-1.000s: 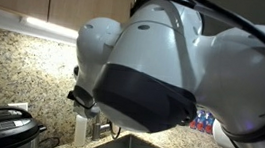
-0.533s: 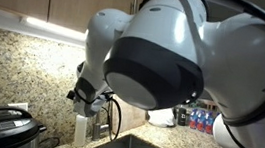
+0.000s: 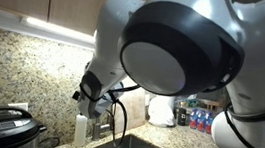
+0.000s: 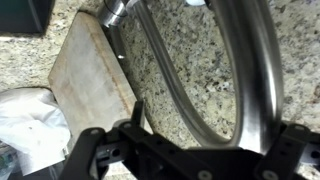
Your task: Turn the faucet to the right
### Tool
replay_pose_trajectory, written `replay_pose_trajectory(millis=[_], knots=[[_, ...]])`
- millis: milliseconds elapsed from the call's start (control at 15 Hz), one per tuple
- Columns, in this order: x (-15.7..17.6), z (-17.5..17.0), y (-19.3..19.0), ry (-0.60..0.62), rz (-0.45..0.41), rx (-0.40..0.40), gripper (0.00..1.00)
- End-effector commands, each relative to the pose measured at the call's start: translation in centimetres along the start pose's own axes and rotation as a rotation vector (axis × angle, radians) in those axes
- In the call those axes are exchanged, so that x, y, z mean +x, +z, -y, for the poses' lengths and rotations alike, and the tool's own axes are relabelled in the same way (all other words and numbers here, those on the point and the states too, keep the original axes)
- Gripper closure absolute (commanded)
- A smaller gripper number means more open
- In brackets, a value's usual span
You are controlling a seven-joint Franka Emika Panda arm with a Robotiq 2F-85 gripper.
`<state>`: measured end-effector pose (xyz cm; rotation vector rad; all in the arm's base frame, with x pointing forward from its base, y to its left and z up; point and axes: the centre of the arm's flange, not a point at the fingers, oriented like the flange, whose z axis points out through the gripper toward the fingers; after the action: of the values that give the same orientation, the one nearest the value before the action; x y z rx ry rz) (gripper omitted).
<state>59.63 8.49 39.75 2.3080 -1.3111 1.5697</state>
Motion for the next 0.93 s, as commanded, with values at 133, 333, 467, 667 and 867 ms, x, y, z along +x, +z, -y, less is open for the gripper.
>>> replay_pose_trajectory(millis=[133,333,467,667,867], knots=[[2.5,-5.0,-2.6,0.047,0.012,-0.071,0.00],[3.6,-6.1,-2.8,0.055,0.030,-0.081,0.00],[4.3,-6.6,-2.7,0.066,0.057,-0.076,0.00],[5.2,-7.2,-2.6,0.073,0.093,-0.075,0.00],[5.9,-7.7,-2.8,0.078,0.119,-0.074,0.00]])
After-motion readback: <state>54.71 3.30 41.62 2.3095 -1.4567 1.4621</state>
